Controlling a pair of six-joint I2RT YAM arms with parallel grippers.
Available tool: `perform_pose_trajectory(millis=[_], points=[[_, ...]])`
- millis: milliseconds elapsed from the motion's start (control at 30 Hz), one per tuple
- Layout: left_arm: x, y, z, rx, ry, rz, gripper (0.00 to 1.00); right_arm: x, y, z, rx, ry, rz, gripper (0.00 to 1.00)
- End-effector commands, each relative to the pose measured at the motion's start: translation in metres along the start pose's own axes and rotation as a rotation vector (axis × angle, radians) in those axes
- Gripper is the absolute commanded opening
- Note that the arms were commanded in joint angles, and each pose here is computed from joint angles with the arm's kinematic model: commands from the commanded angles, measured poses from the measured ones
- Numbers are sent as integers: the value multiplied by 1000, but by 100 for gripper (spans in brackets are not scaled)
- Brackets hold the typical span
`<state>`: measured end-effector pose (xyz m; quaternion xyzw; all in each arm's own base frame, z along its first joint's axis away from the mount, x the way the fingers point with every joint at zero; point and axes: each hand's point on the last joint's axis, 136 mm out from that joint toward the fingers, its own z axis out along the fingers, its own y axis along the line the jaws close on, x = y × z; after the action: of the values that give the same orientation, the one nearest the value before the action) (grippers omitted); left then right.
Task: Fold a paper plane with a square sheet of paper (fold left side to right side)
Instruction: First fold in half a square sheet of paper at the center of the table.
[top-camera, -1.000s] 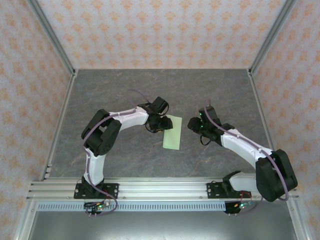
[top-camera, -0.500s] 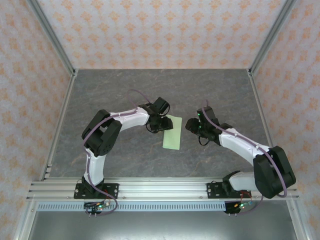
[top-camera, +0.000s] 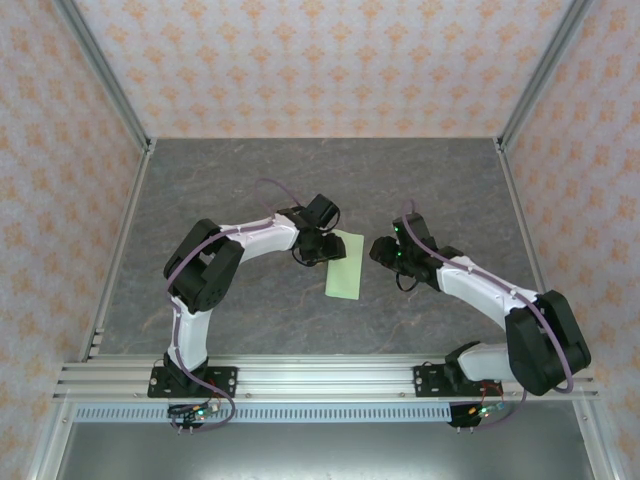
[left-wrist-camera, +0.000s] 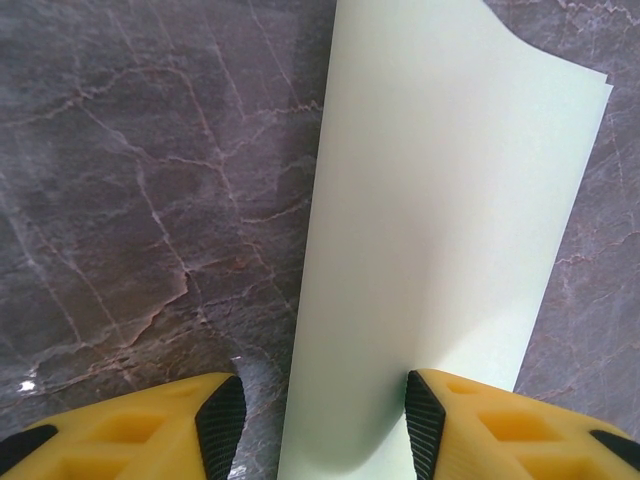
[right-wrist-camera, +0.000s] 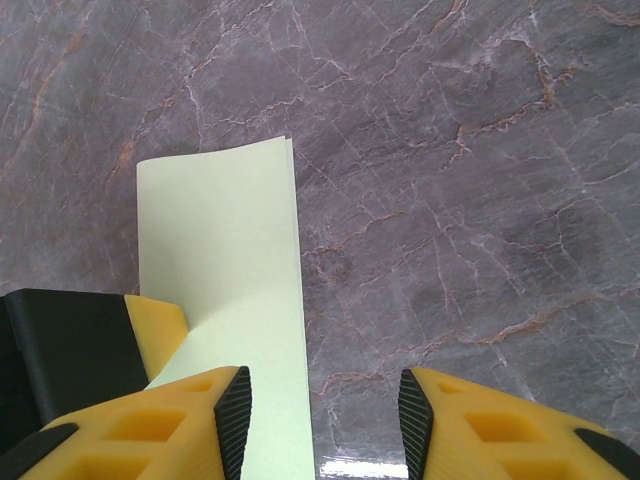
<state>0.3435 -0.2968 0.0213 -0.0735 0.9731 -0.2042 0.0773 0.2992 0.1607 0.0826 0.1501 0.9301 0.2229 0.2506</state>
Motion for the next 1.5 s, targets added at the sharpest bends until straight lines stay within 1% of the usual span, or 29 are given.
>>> perform_pose_trajectory(millis=[0, 367, 633, 1467], points=[[40, 37, 33, -136, 128, 7, 50, 0, 1, 3, -1, -4, 4, 47], [40, 37, 34, -137, 128, 11, 50, 0, 3, 3, -9, -4, 5, 47], [40, 38, 35, -139, 129, 10, 50, 3, 10, 8, -54, 9, 32, 43], [41, 38, 38, -139, 142, 31, 52, 4, 10, 9, -54, 12, 28, 43]])
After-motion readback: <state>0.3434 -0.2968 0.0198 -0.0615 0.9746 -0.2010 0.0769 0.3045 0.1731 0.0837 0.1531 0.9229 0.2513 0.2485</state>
